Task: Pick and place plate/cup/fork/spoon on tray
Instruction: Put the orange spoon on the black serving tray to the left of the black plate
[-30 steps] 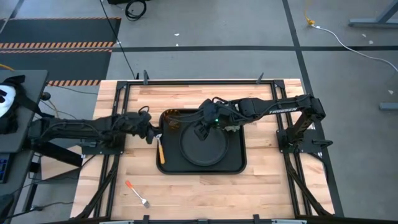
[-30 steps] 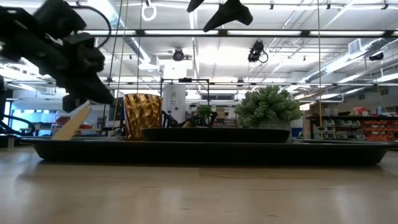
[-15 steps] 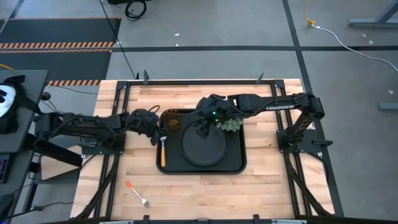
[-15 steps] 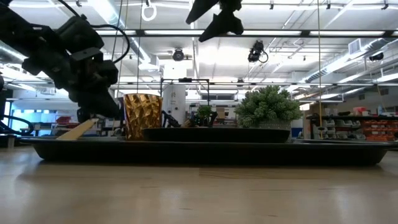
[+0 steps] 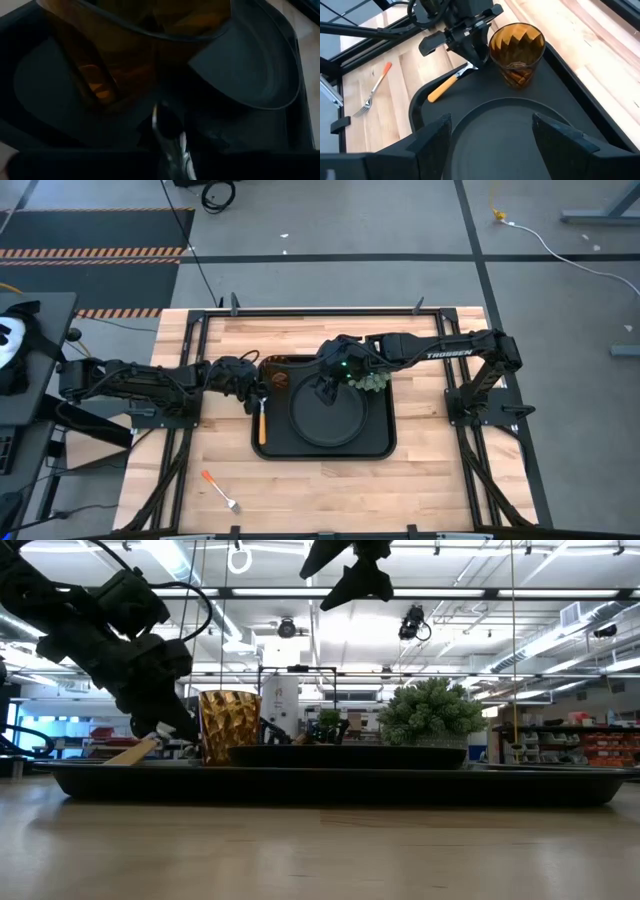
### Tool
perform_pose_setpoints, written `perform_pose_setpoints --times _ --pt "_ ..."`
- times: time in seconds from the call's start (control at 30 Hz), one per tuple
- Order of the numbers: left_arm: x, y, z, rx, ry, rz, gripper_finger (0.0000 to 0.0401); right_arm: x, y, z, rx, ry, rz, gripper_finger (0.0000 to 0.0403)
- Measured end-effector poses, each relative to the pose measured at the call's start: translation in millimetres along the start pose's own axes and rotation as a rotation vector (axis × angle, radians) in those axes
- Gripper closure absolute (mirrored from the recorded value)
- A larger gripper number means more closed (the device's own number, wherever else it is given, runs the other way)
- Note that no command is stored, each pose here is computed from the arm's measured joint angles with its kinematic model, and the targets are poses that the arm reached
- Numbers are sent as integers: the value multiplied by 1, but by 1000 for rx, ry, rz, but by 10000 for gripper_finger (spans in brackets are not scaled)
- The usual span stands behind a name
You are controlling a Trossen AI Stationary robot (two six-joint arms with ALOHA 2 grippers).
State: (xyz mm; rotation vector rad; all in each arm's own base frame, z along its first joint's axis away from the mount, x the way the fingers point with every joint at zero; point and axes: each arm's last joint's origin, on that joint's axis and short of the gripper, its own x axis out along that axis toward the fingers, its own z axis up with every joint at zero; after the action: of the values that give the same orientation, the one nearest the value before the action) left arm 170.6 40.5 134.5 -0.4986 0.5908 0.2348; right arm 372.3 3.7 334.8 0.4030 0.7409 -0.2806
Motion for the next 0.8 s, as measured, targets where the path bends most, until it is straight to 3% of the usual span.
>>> perform_pose_setpoints --times 0.3,0.8 --pt "1 -12 -6 85 17 -21 223 0 0 -1 -9 -3 -14 121" --pt "1 -16 -7 112 10 -3 177 0 -4 2 -87 -10 -33 124"
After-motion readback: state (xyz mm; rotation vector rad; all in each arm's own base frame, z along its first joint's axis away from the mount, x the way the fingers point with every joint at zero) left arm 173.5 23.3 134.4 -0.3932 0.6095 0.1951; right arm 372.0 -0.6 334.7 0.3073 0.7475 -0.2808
